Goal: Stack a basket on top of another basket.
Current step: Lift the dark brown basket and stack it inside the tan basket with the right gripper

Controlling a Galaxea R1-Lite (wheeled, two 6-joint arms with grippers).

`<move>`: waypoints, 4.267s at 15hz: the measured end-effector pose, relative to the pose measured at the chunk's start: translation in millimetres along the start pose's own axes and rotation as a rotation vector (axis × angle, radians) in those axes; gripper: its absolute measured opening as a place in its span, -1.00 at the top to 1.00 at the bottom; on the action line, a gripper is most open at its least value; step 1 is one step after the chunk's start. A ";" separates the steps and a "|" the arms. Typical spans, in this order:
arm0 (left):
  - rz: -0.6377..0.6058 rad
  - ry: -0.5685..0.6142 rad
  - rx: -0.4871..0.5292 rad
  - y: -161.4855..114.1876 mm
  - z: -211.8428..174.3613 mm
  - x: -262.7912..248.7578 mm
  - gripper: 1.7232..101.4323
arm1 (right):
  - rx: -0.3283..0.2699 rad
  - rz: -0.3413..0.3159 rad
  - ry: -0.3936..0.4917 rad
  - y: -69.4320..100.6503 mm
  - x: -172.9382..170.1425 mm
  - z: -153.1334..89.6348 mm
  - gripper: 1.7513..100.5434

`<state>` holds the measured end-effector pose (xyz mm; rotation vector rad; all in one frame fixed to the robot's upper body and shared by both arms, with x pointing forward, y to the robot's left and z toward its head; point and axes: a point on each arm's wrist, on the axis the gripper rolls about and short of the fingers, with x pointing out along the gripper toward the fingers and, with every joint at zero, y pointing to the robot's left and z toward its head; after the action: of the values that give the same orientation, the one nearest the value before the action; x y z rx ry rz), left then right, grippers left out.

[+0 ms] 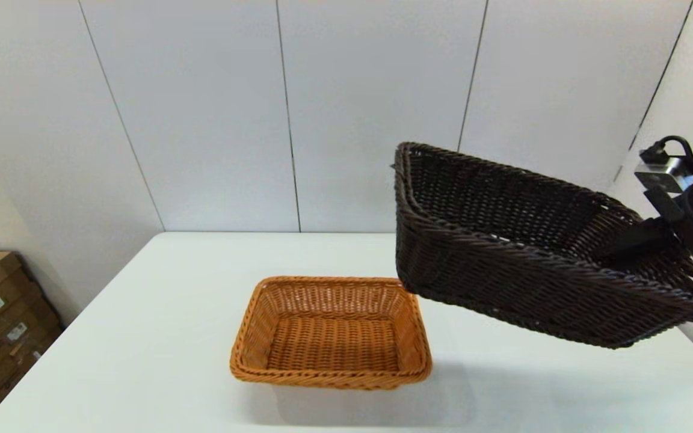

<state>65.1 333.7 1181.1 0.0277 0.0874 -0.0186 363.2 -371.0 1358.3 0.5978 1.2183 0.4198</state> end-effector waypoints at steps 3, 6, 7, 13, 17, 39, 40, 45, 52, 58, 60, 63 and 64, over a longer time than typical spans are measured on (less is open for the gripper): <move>0.001 0.000 0.000 0.0 0.0 0.0 -0.93 | -0.107 0.014 0.082 29.6 21.2 -7.1 0.65; 0.001 0.000 0.000 0.0 0.0 0.0 -0.93 | -0.200 0.000 0.182 54.6 52.5 -10.3 0.65; 0.001 -0.001 0.000 0.0 0.1 0.0 -0.93 | -0.218 0.003 0.212 60.9 63.5 -9.4 0.65; 0.001 0.000 0.000 0.0 0.0 0.0 -0.93 | -0.194 -0.027 0.214 89.1 115.2 19.7 0.65; 0.001 0.000 0.000 0.0 0.0 0.0 -0.93 | -0.152 -0.119 0.166 97.5 153.5 33.8 0.65; 0.001 0.000 0.000 0.0 0.0 0.0 -0.93 | -0.048 -0.169 0.159 125.7 214.4 19.9 0.66; 0.001 0.000 0.000 0.0 0.0 0.0 -0.93 | -0.051 -0.166 0.159 128.3 217.0 18.1 0.66; 0.000 0.000 0.000 0.0 0.0 0.0 -0.93 | -0.064 -0.162 0.159 130.4 225.5 17.0 0.66; 0.000 0.000 0.000 0.0 0.0 0.0 -0.93 | -0.068 -0.188 0.129 122.6 234.8 24.6 0.66; 0.000 0.000 0.000 0.0 0.0 0.0 -0.93 | -0.083 -0.192 0.130 118.1 236.8 27.6 0.66; 0.001 0.000 0.000 0.0 0.0 0.0 -0.93 | -0.090 -0.195 0.130 115.4 237.9 29.4 0.66; 0.000 0.000 0.000 0.0 0.0 0.0 -0.93 | -0.086 -0.201 0.137 112.2 242.6 30.3 0.66; 0.001 0.000 0.000 0.0 0.0 0.0 -0.93 | -0.084 -0.204 0.140 111.1 244.4 30.5 0.66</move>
<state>65.1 333.7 1181.1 0.0278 0.0874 -0.0178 467.3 -144.5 1253.9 0.3725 1.3743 0.3431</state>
